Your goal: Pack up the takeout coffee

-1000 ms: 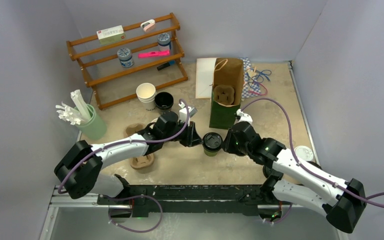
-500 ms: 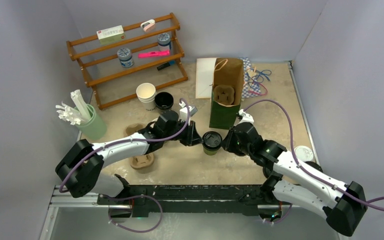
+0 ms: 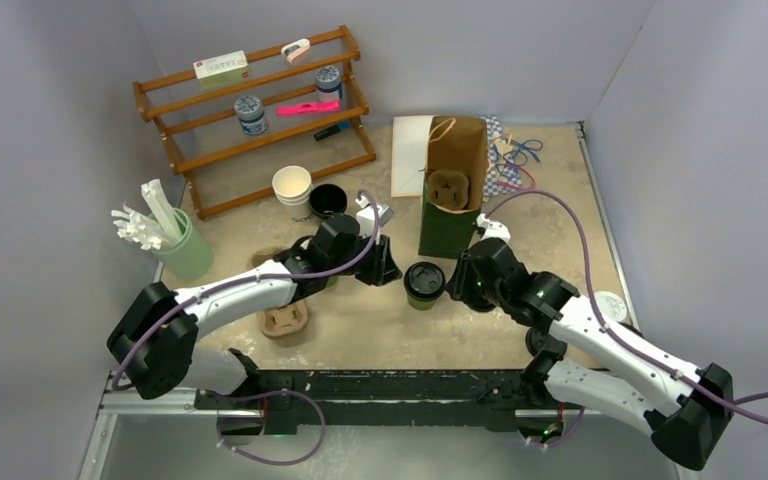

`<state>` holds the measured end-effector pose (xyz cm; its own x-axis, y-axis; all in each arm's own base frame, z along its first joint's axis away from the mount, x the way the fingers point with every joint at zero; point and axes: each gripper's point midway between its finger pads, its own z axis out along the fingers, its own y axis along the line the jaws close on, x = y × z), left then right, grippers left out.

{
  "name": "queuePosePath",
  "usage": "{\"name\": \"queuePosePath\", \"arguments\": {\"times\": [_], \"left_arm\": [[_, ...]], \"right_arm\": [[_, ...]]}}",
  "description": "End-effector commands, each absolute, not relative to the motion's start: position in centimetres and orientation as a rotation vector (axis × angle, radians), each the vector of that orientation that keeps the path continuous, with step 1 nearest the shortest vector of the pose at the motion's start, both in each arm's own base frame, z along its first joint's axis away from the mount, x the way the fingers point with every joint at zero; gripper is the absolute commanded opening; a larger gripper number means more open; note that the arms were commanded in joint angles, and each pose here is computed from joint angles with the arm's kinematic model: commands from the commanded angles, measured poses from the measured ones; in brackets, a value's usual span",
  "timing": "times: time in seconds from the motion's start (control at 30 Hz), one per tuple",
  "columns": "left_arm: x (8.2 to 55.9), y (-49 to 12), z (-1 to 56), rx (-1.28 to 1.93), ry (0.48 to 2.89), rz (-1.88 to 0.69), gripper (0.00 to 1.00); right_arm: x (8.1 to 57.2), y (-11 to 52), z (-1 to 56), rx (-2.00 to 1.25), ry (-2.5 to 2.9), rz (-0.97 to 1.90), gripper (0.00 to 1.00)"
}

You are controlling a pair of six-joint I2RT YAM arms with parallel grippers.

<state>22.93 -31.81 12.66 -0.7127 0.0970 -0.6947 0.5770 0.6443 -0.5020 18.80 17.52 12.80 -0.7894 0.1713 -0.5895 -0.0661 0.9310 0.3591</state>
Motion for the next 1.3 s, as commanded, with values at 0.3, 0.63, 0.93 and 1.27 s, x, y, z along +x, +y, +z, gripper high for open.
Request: {"name": "queuePosePath", "arguments": {"times": [0.3, 0.63, 0.93, 1.27], "left_arm": [[23.2, -31.1, 19.7, 0.518, 2.065, -0.981, 0.39], [22.7, -27.5, 21.1, 0.454, 2.060, -0.853, 0.42], [22.3, -25.9, 21.2, 0.440, 2.072, -0.799, 0.41], [22.1, -26.1, 20.5, 0.452, 2.084, -0.806, 0.40]], "right_arm": [[19.1, 19.2, 19.1, -0.349, 2.246, 0.564, 0.96], [20.4, 22.2, 18.0, -0.637, 2.236, 0.529, 0.99], [21.2, 23.4, 16.4, -0.737, 2.273, 0.359, 0.98], [21.3, 23.6, 14.7, -0.741, 2.329, 0.269, 0.96]]}}
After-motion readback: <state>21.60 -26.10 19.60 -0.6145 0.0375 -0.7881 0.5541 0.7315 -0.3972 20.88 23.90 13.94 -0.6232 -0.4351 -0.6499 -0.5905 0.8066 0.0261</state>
